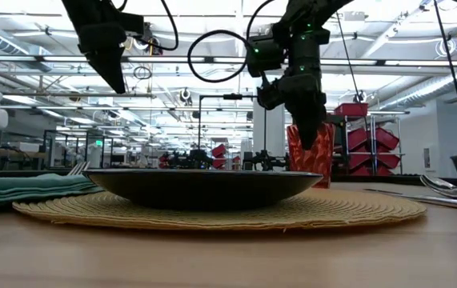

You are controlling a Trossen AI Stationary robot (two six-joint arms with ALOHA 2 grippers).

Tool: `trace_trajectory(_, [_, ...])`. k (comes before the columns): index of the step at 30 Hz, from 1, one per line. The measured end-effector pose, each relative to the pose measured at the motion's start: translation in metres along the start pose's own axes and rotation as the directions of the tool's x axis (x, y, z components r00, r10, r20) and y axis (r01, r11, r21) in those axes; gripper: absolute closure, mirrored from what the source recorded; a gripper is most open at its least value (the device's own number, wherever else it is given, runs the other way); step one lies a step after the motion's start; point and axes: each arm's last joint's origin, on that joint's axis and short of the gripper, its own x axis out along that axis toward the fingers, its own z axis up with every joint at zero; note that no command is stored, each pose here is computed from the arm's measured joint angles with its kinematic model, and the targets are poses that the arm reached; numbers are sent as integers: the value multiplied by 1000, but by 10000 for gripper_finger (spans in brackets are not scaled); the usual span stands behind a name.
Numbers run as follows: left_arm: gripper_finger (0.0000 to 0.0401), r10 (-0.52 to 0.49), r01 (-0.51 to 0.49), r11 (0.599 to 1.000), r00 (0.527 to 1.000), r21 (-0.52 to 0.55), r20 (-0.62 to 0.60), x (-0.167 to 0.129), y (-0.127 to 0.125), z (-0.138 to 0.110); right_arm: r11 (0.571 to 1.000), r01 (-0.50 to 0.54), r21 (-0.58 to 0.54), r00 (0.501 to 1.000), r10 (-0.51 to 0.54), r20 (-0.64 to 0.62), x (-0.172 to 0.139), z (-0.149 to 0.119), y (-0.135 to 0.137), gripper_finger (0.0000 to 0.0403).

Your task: Set table place

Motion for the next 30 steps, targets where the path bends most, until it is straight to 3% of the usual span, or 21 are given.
trace_trajectory(8, [230, 0, 0, 1000, 1000, 4, 0, 0, 0, 0, 1000, 5, -27, 1000, -5, -22, -18, 1, 2, 246])
trace_trajectory(15, [230, 0, 0, 1000, 1000, 4, -2, 0, 0, 0, 996, 49, -70, 999, -48, 14, -62, 5, 6, 239])
trace_trajectory(21, [230, 9, -9, 1000, 999, 19, -40, 0, 1, -4, 994, 77, -77, 997, -77, 4, -108, -15, 9, 238])
trace_trajectory(26, [230, 33, -30, 998, 998, 55, -61, 0, 1, -7, 990, 66, -124, 978, -39, 204, -153, -65, 19, 238])
trace_trajectory(28, [230, 40, -40, 995, 999, 91, 7, 0, -2, -5, 986, 54, -155, 936, 4, 352, -166, -89, 23, 238])
trace_trajectory(30, [230, 2, -16, 994, 991, 104, 135, -3, -5, -2, 982, 33, -184, 854, 67, 516, -174, -112, 27, 238])
